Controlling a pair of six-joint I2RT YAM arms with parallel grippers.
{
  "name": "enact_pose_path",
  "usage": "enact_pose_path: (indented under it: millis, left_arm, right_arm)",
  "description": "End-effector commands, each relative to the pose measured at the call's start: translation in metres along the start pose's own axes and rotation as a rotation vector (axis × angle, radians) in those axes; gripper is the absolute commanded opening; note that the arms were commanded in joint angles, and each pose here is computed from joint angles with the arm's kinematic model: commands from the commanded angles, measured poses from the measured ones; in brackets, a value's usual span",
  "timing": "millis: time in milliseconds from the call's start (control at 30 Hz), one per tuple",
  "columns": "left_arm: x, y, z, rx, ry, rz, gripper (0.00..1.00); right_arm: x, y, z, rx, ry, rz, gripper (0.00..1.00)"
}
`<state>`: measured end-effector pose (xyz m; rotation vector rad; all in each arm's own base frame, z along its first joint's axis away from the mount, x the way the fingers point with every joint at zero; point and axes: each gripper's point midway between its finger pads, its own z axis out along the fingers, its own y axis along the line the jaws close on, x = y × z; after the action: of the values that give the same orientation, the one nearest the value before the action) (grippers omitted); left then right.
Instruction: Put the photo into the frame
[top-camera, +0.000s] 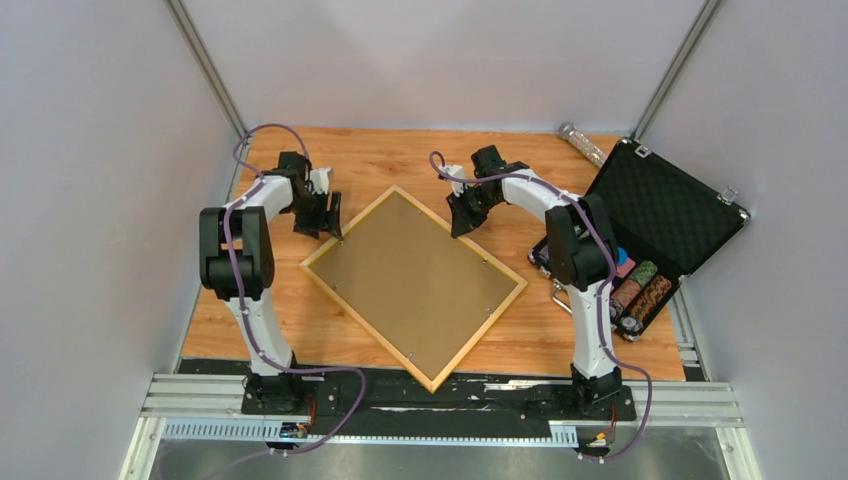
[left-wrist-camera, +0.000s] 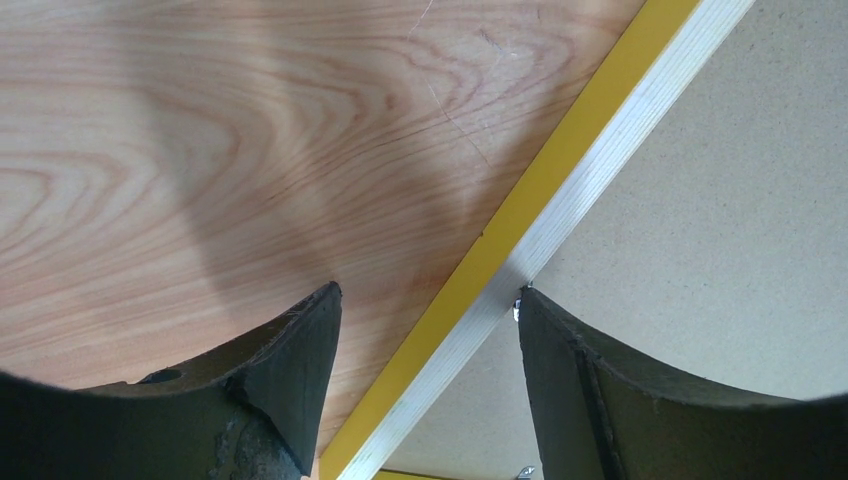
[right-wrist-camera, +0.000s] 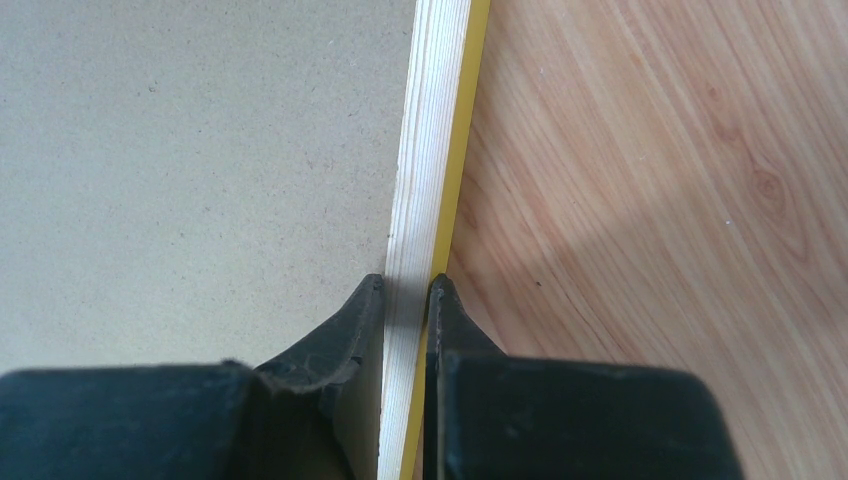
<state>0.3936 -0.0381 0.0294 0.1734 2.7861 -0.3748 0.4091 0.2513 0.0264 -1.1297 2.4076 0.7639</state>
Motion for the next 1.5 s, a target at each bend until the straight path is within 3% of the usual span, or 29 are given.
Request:
enact_pose_path:
  millis: [0, 533, 900, 1333, 1467]
  left_arm:
    - [-0.005, 0.004, 0.001, -0.039, -0.032, 0.014, 0.73]
    - [0.012, 0.003, 0.015, -0.142, 0.003, 0.124, 0.63]
    - [0.014, 0.021, 0.012, -0.239, -0.005, 0.179, 0.34]
    - [0.043, 0.029, 0.022, -0.246, 0.058, 0.236, 0.18]
    - [0.051, 0.03, 0.021, -0.248, 0.079, 0.269, 0.04]
  right_arm:
    - [0.064, -0.007, 0.017, 0.004, 0.19, 0.062, 0.02]
    - [0.065, -0.007, 0.018, 0.002, 0.191, 0.065, 0.02]
    - [0.067, -0.006, 0.018, 0.0, 0.195, 0.068, 0.01]
    - [0.069, -0.008, 0.019, 0.002, 0.199, 0.07, 0.02]
    - [0.07, -0.008, 0.019, 0.002, 0.201, 0.072, 0.01]
